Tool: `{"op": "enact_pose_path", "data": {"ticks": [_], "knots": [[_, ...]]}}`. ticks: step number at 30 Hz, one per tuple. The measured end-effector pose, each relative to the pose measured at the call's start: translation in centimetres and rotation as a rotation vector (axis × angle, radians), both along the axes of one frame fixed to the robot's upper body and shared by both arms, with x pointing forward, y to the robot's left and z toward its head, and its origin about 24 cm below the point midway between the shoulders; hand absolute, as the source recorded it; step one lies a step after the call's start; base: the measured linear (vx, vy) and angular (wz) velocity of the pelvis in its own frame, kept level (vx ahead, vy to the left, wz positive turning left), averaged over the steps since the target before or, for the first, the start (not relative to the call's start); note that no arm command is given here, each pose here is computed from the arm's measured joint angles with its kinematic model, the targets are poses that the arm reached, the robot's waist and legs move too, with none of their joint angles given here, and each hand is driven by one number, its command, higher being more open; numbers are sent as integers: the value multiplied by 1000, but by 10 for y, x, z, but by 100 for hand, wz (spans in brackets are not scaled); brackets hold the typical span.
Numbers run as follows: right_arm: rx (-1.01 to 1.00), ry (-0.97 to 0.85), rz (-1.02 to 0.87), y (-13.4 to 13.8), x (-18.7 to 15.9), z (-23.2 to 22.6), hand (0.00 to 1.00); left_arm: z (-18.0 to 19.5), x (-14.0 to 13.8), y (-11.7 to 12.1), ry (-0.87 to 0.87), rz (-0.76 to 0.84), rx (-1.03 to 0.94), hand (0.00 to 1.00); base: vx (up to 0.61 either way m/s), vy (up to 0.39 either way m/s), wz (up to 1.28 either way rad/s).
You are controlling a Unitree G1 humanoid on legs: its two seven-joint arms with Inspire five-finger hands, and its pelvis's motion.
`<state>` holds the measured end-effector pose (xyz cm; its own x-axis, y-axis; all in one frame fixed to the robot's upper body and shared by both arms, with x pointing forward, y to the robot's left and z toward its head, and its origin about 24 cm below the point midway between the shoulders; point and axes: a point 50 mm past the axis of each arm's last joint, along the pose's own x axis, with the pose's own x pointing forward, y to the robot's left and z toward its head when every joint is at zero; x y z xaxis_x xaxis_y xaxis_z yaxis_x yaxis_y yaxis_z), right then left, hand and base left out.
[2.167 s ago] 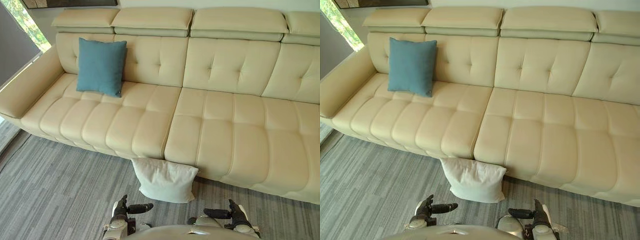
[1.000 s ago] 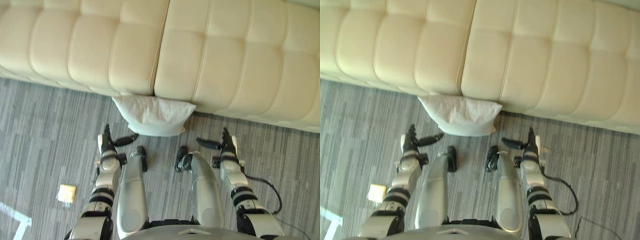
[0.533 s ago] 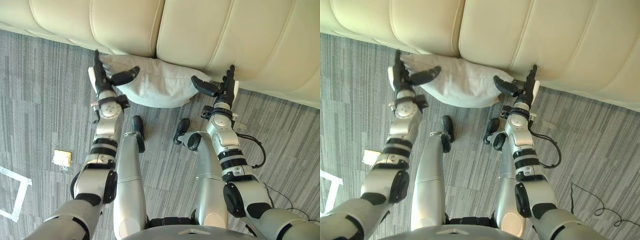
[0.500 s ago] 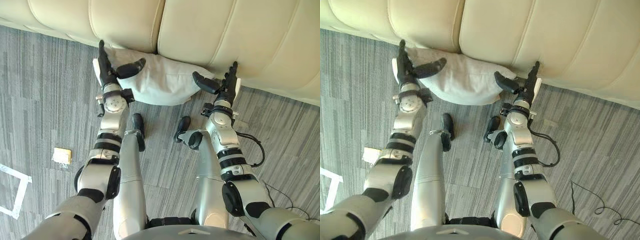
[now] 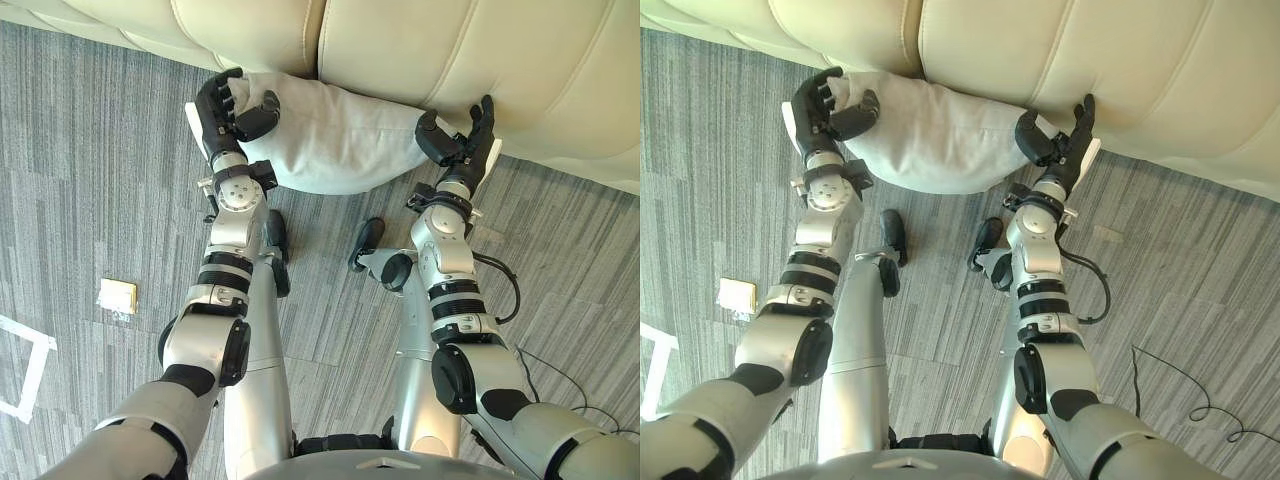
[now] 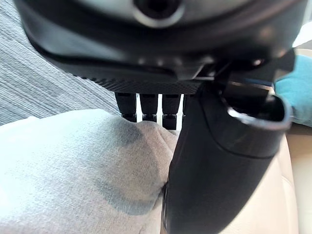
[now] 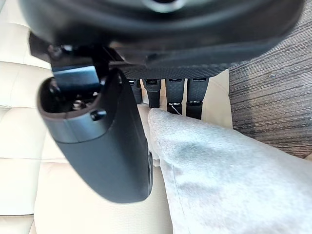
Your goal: Pick up cushions and gather them together orderly.
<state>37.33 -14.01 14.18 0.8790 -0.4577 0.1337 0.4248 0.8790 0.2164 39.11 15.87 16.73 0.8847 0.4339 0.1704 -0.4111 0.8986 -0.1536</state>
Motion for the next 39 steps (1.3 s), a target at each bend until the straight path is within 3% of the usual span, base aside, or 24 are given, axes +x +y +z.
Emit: {"op": "enact_pose_path", "data": {"ticks": [7, 12, 28, 39], "knots": [[-63, 332, 185, 31, -14, -78, 0, -46, -12, -14, 131, -2, -55, 0, 2, -22, 3], [-69, 432, 214, 38, -33, -111, 0, -65, -21, -21, 176, -12, -65, 0, 7, 32, -1], [-61, 328, 193, 38, -52, -100, 0, -96, -51, -6, 217, 35, -86, 0, -10, 41, -8], [-83, 175, 103, 15, -93, -84, 0, -104, -94, -26, 144, -80, -61, 0, 87, 29, -7]]}}
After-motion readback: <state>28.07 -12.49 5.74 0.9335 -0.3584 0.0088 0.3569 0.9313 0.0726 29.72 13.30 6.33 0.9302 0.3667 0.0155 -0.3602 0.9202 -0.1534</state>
